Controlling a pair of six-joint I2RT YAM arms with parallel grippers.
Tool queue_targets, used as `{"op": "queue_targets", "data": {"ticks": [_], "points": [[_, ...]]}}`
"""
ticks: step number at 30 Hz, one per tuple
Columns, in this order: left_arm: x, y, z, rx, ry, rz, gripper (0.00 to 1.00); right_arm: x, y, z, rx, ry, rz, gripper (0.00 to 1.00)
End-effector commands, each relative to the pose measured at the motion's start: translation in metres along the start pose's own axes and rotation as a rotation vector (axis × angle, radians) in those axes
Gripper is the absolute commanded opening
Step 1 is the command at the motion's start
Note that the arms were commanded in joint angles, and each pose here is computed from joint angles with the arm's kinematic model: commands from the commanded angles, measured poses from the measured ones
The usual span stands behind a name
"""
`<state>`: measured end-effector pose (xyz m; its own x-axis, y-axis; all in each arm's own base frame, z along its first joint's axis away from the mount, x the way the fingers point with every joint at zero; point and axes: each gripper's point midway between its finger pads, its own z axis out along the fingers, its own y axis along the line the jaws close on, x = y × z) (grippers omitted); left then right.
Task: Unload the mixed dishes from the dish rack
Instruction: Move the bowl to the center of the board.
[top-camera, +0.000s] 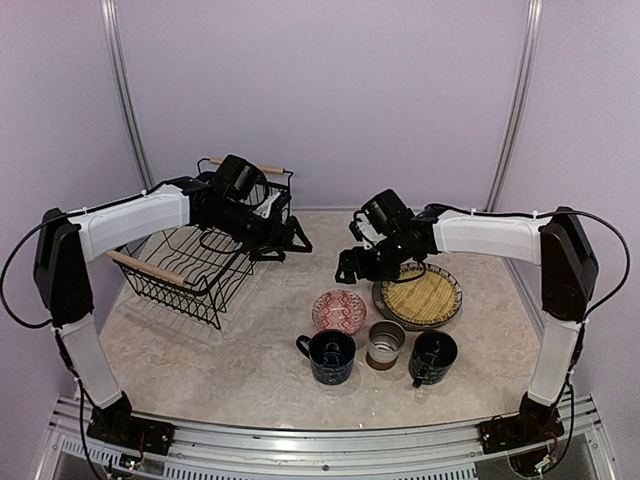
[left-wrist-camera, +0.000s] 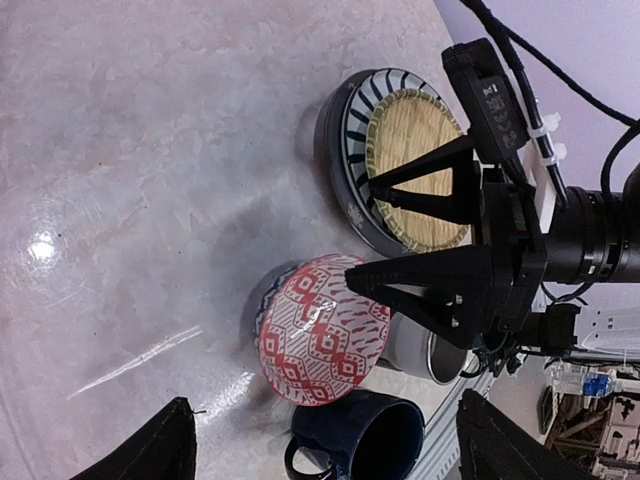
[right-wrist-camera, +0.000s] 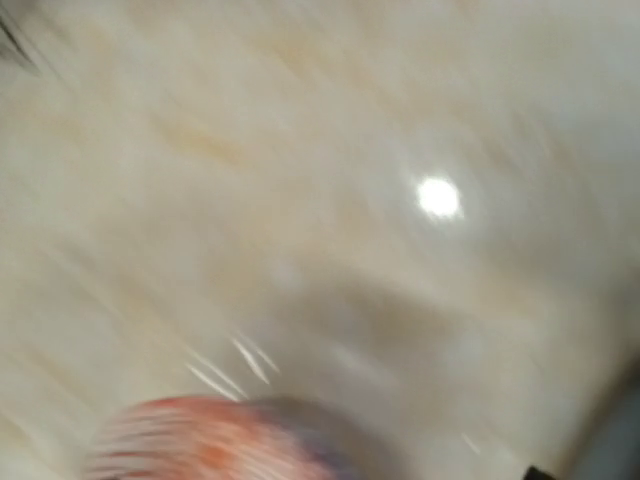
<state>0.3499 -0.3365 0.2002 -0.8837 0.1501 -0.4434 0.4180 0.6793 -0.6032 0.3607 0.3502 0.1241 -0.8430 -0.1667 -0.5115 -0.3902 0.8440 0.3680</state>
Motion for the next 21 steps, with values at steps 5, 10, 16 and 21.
{"op": "queue_targets", "data": {"ticks": [5,10,16,21], "points": [[0.028,0.001,0.044,0.049,0.177,-0.062,0.84,0.06,-0.028,0.011,0.16,0.212,-0.116,0.75],[0.034,-0.001,0.055,0.048,0.191,-0.073,0.83,0.079,-0.021,0.033,0.165,0.268,-0.152,0.65],[0.027,0.009,0.045,-0.008,0.141,-0.061,0.83,0.077,-0.023,0.043,0.211,0.253,-0.156,0.38],[0.023,0.021,0.027,-0.035,0.085,-0.079,0.83,0.054,-0.023,0.042,0.239,0.169,-0.146,0.07]]}}
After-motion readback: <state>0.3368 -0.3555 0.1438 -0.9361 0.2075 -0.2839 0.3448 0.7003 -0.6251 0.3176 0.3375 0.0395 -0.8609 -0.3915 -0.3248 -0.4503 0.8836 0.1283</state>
